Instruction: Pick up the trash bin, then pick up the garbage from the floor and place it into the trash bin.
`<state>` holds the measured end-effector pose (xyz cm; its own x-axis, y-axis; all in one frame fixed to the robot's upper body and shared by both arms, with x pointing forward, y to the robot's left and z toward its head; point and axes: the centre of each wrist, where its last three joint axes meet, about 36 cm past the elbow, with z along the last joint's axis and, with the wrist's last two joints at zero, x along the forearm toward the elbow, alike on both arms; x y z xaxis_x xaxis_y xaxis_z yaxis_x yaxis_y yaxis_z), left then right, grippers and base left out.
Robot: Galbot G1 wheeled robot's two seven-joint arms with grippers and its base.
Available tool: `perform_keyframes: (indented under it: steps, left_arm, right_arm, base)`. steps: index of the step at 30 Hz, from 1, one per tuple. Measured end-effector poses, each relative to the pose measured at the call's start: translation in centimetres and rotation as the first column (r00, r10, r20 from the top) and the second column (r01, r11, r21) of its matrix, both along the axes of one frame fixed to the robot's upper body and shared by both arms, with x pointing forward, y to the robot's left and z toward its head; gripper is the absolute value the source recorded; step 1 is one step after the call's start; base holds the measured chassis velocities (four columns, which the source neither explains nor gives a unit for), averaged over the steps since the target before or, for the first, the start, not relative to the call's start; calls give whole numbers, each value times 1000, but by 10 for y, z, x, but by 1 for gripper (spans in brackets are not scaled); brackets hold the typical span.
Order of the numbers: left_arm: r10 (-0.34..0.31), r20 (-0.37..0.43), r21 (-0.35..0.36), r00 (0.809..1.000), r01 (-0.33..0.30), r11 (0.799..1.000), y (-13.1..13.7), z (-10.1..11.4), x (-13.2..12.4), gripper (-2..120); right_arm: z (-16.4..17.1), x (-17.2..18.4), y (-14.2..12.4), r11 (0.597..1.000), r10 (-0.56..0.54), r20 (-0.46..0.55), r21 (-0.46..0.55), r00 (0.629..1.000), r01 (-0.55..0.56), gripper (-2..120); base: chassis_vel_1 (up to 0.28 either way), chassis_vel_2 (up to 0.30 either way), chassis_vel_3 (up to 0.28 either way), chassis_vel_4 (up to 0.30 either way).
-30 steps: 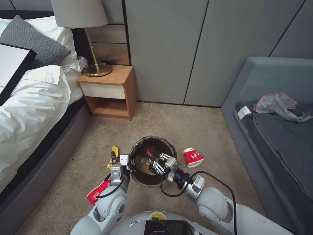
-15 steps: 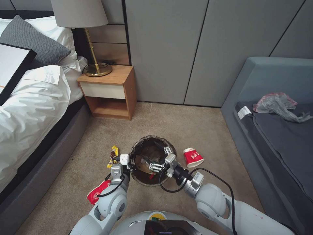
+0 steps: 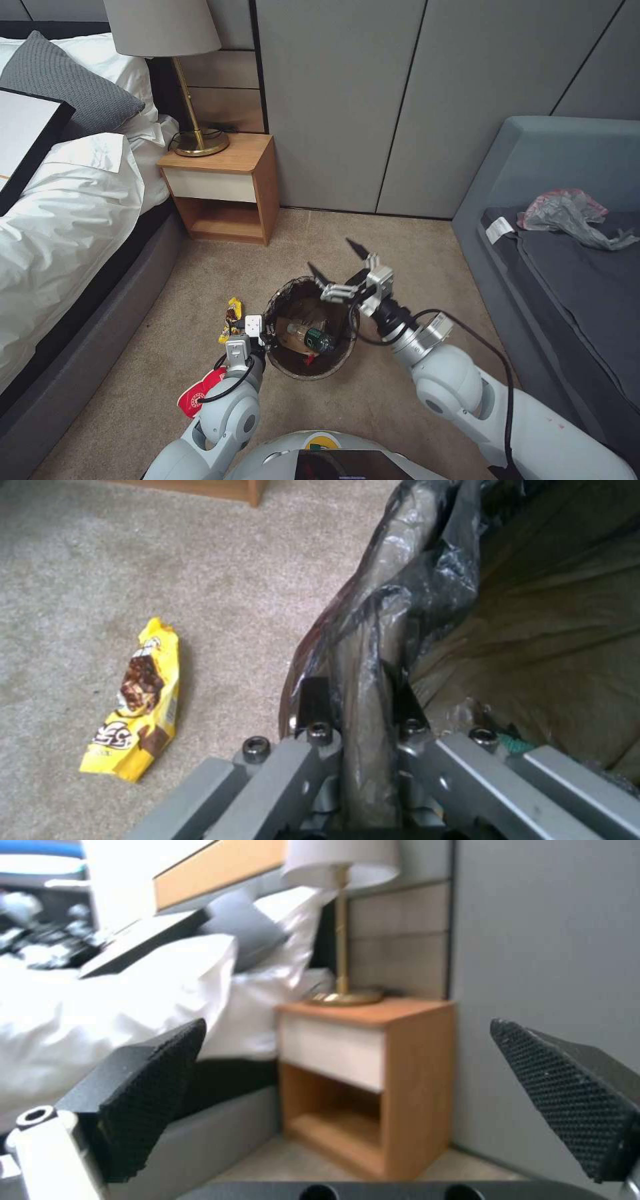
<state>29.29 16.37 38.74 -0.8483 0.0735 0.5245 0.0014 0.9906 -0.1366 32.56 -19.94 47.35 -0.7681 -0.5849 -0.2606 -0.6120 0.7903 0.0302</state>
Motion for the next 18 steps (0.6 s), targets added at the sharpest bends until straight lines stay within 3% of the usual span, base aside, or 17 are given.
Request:
perform_keyframes:
  steps: [8, 11, 12, 18]
  left_arm:
    - [8, 15, 4, 1000, -8, 1000, 5, 0, 0, 0]
    - [12, 17, 7, 1000, -12, 1000, 8, -1, -1, 0]
    - [12, 17, 7, 1000, -12, 1000, 8, -1, -1, 0]
    - [18, 29, 14, 999, -18, 1000, 14, -1, 0, 0]
  right_arm:
    - [10, 3, -30, 974, -226, -24, -24, 974, 225, 100]
    - [9, 6, -42, 935, -354, -38, -27, 934, 354, 100]
    - [9, 6, -42, 935, -354, -38, -27, 934, 354, 100]
    - [-11, -2, -61, 854, -519, -45, -72, 853, 516, 100]
  base:
    - [0, 0, 0, 0]
    - [0, 0, 0, 0]
    - [0, 0, 0, 0]
    - [0, 0, 0, 0]
